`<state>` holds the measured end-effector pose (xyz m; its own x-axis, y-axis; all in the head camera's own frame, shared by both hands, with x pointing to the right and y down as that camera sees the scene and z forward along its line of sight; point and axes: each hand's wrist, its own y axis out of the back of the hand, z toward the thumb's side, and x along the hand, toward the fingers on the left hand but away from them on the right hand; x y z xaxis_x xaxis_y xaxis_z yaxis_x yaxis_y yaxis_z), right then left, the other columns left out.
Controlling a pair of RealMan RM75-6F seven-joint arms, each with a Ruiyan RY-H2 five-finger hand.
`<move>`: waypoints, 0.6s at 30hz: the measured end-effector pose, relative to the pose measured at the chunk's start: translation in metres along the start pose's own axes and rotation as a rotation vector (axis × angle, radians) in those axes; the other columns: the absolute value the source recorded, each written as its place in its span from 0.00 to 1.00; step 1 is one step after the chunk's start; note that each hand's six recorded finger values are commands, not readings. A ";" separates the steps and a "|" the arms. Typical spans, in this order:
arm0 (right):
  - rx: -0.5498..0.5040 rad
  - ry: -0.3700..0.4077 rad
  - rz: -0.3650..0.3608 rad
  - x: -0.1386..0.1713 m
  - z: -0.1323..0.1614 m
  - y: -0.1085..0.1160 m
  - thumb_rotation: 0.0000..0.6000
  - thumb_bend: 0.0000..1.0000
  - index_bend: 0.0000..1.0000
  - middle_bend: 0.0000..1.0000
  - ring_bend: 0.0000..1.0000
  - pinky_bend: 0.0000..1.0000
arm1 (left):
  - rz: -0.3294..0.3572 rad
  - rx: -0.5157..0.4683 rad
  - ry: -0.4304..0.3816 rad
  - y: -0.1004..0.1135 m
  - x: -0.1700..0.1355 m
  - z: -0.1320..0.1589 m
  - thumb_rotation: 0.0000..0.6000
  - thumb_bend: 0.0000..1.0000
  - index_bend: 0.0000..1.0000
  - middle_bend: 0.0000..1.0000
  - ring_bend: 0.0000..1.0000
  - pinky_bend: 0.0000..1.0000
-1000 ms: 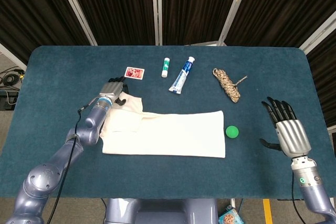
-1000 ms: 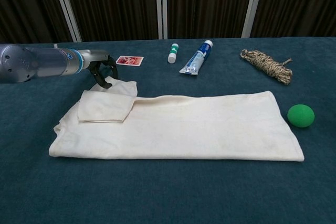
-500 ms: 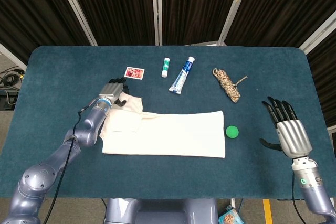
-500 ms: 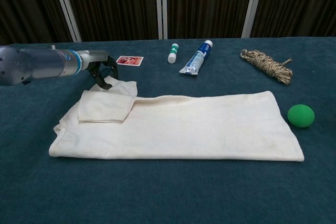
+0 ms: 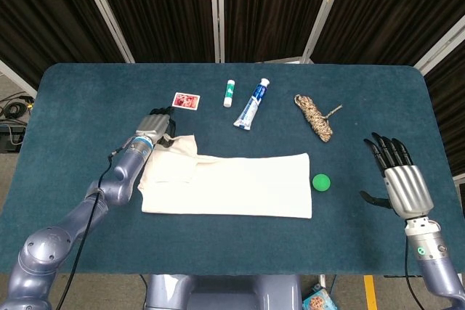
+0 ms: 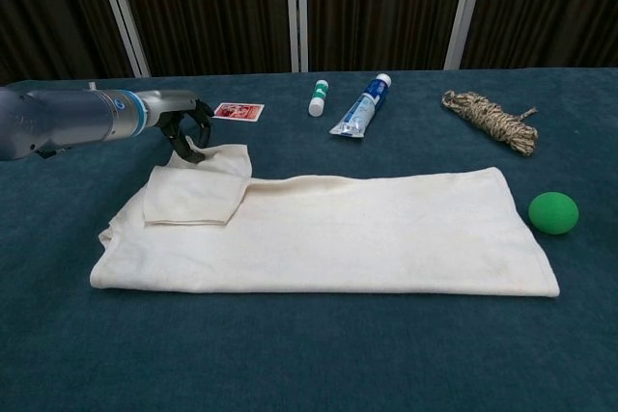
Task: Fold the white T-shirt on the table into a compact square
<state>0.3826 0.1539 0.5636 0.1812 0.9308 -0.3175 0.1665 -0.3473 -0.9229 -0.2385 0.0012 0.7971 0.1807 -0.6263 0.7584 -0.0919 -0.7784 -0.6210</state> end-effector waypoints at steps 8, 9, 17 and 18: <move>-0.003 -0.001 0.001 0.000 -0.001 0.000 1.00 0.00 0.08 0.00 0.00 0.00 | -0.004 -0.003 0.011 -0.003 -0.001 -0.006 1.00 0.51 0.65 0.00 0.00 0.00; -0.004 -0.002 0.001 0.000 -0.001 0.000 1.00 0.00 0.08 0.00 0.00 0.00 | -0.006 -0.005 0.012 -0.004 -0.001 -0.006 1.00 0.53 0.66 0.00 0.00 0.00; -0.006 -0.001 -0.005 0.000 -0.001 0.002 1.00 0.00 0.08 0.00 0.00 0.00 | -0.004 -0.016 0.003 -0.004 -0.001 -0.003 1.00 0.54 0.69 0.00 0.00 0.00; -0.007 -0.001 -0.005 0.000 -0.001 0.002 1.00 0.00 0.08 0.00 0.00 0.00 | -0.003 -0.014 0.001 -0.003 -0.002 -0.002 1.00 0.54 0.69 0.00 0.00 0.00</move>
<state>0.3840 0.1529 0.5616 0.1796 0.9325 -0.3133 0.1739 -0.3435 -0.9229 -0.2407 0.0047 0.7984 0.1805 -0.6237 0.7606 -0.1053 -0.7811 -0.6155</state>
